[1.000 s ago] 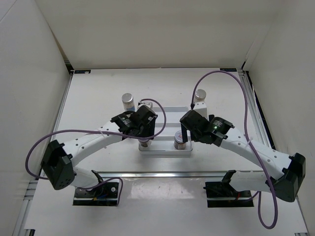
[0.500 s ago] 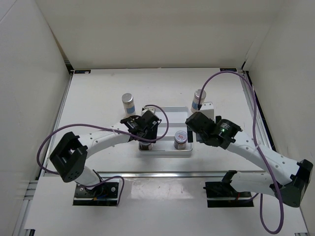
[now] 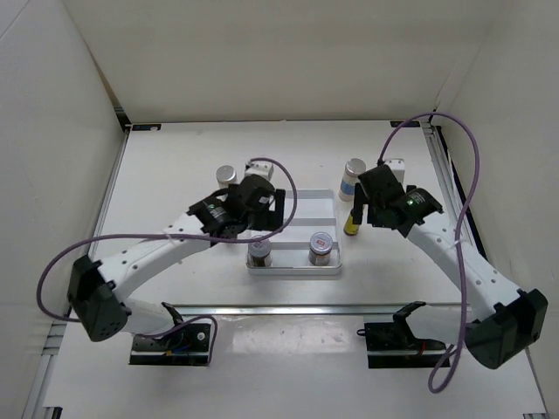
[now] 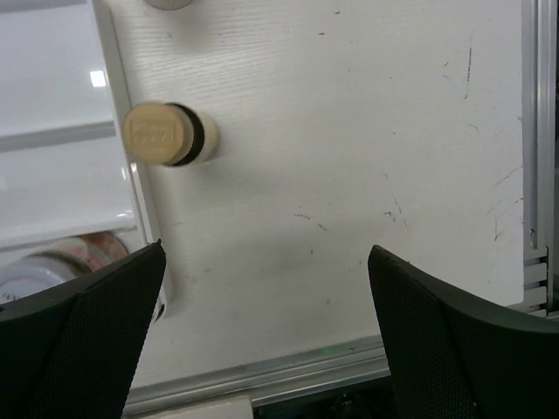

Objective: Organize the condiment bottles

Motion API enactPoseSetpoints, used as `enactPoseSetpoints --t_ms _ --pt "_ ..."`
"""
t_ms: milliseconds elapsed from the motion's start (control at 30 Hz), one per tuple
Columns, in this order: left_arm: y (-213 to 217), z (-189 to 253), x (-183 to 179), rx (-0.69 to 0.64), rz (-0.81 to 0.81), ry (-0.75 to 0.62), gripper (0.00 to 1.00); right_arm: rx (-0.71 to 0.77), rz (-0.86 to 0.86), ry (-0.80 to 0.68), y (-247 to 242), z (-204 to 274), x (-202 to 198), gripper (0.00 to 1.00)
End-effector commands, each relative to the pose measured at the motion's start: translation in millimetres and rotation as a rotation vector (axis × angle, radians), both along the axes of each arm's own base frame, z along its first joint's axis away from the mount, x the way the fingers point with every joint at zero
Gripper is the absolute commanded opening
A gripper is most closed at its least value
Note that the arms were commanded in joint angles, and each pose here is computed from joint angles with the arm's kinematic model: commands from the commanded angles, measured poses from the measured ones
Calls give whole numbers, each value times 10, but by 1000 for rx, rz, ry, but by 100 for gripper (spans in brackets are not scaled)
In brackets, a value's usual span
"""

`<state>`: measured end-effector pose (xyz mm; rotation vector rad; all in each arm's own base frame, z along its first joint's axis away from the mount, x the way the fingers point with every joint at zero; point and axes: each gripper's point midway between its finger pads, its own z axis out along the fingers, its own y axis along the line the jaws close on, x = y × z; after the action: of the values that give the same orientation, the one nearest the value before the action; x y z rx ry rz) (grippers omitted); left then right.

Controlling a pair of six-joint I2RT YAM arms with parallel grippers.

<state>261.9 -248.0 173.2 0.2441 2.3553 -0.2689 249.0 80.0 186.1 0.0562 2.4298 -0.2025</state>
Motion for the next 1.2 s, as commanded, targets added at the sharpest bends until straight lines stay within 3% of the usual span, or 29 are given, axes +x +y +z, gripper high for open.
enactPoseSetpoints --t_ms 0,233,533,667,767,900,1000,1167 --pt "194 737 27 -54 28 -166 100 58 57 1 72 -10 317 100" --pt "469 892 20 -36 68 -182 100 105 126 21 271 -181 614 100" --pt "747 678 -39 -20 124 -139 100 96 121 75 323 -429 815 99" --pt "841 620 -20 -14 149 -127 100 115 121 110 334 -548 847 69" --pt "902 565 -17 2 155 -112 100 120 114 109 338 -549 846 57" --pt "938 517 -8 1 163 -96 100 135 121 92 364 -477 867 29" --pt "964 497 -20 -2 166 -90 100 146 127 82 379 -301 862 15" --pt "1013 415 -21 7 178 -71 100 190 170 13 449 111 881 9"
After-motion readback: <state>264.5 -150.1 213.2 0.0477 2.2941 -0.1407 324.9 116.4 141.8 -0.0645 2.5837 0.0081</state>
